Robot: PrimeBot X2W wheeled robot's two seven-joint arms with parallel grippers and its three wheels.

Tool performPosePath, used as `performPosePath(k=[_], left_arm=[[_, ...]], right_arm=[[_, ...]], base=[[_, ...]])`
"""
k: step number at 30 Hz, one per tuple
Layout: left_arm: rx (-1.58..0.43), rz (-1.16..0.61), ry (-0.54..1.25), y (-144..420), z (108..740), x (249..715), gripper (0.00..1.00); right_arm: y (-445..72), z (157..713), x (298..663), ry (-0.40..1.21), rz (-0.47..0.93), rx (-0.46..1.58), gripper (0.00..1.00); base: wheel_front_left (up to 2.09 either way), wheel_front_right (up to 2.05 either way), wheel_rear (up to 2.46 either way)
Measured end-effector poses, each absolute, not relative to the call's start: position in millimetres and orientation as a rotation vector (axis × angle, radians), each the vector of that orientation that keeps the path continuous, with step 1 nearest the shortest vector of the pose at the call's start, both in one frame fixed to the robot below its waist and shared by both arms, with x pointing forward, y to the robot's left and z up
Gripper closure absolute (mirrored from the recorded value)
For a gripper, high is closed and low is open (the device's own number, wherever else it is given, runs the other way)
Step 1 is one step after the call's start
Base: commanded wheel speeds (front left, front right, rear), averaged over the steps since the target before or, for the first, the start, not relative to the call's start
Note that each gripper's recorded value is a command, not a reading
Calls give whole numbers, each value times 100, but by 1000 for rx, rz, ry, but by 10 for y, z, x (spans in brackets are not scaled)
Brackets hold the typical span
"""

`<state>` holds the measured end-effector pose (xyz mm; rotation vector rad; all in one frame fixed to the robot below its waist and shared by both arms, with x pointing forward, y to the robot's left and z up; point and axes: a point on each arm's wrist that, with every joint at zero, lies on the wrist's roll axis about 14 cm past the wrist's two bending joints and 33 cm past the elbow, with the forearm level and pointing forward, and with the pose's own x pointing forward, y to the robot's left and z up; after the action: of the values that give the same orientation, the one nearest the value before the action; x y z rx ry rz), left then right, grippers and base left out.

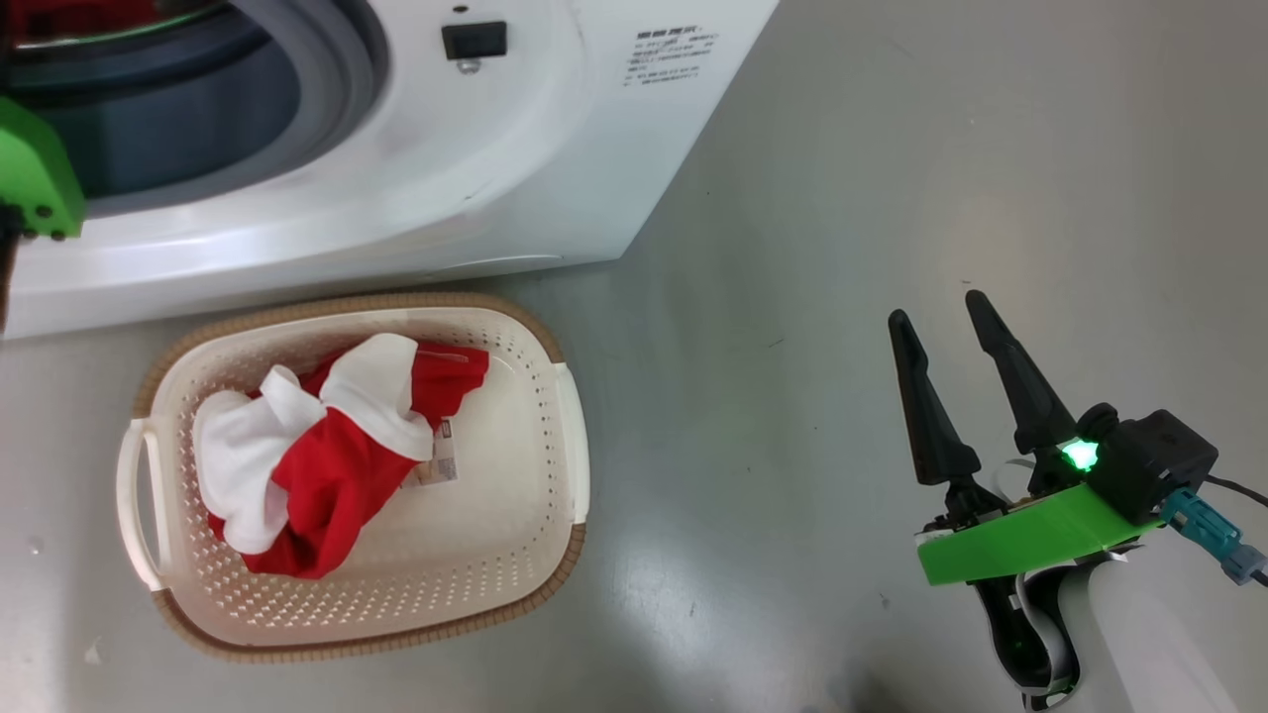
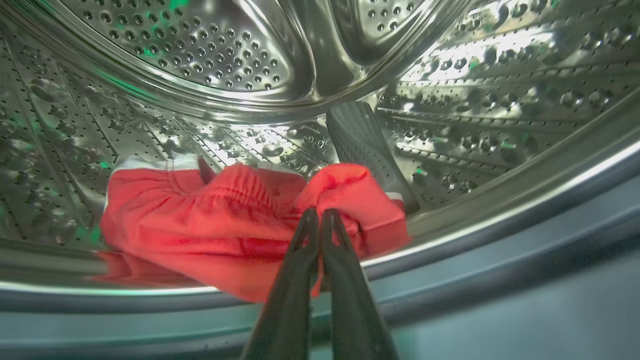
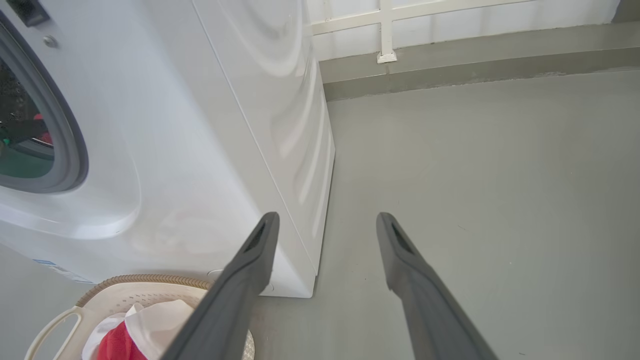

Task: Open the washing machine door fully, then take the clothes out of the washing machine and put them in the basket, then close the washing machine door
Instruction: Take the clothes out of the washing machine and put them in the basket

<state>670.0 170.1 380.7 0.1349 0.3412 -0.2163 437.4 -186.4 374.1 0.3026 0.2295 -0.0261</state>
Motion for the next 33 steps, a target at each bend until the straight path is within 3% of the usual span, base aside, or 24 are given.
performPosePath(k=[11,33], left_arm=[[-62,-206,164,1539,4319,6683,100],[-213,-92,-47,1784,4798,5764,100]], right_arm=[[-1851,3872,4400,195,-20,312,0],[-1749,4131,4355,139,15,309,0]], base=[[0,0,0],[0,0,0]])
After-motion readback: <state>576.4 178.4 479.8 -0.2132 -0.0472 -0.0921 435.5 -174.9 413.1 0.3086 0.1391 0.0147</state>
